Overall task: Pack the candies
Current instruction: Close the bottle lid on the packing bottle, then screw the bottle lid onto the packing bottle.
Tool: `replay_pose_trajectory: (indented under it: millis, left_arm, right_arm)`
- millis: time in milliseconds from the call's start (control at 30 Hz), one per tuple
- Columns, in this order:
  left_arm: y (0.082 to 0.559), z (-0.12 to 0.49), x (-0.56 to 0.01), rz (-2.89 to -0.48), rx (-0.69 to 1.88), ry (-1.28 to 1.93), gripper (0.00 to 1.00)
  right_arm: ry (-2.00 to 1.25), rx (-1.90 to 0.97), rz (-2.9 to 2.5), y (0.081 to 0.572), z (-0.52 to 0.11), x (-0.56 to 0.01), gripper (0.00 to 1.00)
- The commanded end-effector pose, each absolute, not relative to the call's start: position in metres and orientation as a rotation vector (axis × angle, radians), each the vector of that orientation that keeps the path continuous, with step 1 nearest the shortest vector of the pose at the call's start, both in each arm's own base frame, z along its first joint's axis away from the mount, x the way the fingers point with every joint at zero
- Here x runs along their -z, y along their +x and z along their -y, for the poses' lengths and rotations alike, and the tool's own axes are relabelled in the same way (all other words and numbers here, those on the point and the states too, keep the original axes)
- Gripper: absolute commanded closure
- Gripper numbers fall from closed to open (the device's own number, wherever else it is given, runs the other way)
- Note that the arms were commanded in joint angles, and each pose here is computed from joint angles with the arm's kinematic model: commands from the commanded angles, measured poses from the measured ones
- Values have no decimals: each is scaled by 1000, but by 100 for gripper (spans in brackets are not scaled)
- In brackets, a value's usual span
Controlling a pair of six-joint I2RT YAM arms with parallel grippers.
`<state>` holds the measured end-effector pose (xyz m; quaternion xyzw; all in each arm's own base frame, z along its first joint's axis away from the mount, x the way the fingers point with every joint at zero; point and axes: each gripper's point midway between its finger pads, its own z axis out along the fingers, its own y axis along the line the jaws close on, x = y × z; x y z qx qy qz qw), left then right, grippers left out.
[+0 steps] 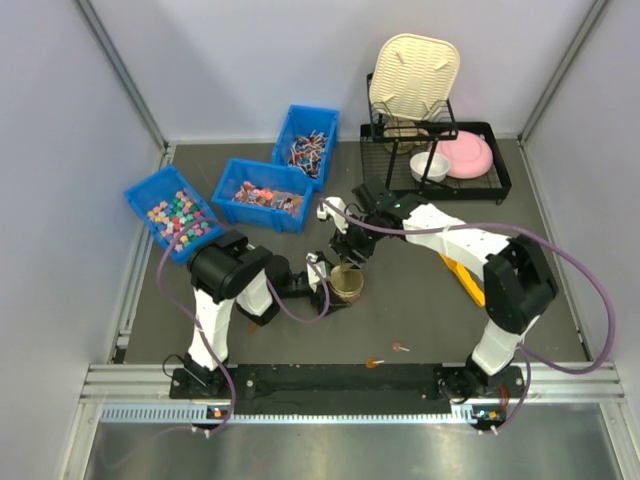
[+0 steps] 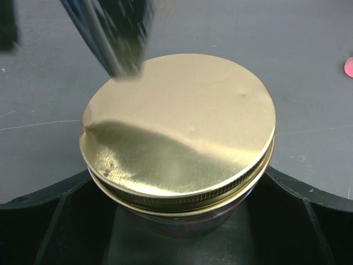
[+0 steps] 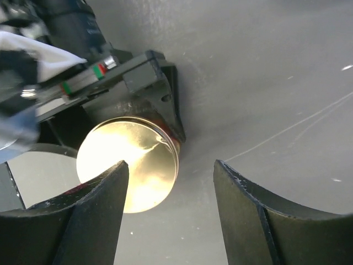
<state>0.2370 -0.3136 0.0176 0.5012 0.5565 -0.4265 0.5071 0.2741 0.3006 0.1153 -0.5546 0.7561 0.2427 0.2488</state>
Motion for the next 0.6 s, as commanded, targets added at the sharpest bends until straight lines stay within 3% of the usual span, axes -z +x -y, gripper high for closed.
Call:
replay_pose_trajectory:
  millis: [0,200,567]
  left_arm:
    - [258,313,-39,-1169,879,1183,8]
    - [262,311,-41,-1183,887,1160,1]
    - [261,307,-44,-1217,906,1130,1]
  right_arm:
    - [-1522,-685,-2098,268,-309,-100,37]
    - [-1589,-623,-2117,252,-307,-74,37]
    - [-1605,-587,-2108,244,-293,-74,38]
